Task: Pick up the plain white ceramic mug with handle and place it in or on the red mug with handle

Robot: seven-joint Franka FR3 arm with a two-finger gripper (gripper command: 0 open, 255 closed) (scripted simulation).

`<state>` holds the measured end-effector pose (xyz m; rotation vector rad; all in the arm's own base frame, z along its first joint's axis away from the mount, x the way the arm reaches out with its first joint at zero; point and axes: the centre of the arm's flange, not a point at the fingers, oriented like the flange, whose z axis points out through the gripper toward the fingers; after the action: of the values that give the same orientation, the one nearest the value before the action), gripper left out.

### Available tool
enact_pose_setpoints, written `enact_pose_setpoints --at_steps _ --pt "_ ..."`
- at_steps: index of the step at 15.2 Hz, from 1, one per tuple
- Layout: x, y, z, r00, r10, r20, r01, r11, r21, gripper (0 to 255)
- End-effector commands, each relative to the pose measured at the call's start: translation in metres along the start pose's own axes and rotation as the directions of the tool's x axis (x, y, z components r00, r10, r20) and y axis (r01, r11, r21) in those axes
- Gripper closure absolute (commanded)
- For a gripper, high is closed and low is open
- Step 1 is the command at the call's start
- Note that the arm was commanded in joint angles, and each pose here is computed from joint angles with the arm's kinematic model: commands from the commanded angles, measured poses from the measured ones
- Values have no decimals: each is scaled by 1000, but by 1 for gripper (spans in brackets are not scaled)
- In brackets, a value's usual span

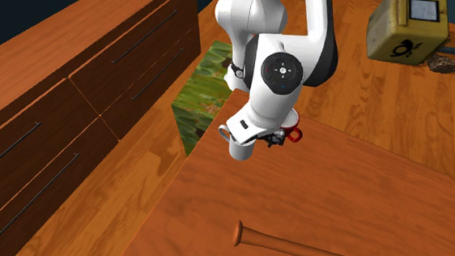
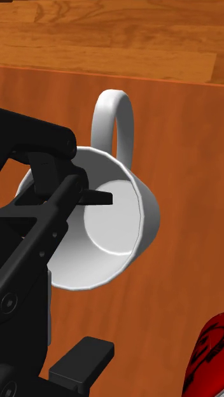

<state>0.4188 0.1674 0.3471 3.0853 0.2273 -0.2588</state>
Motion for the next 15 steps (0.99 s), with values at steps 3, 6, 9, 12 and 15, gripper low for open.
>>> enact_pose_setpoints --at_steps 3,6,9,12,15 --pt "0 0 0 1000 0 0 0 1000 0 255" --pt "0 0 0 1000 0 0 0 1000 0 255" --pt "0 0 0 1000 0 0 0 1000 0 255" --pt "0 0 0 1000 0 0 0 1000 0 255" --pt "-3 0 -16 1000 0 0 0 1000 0 255"
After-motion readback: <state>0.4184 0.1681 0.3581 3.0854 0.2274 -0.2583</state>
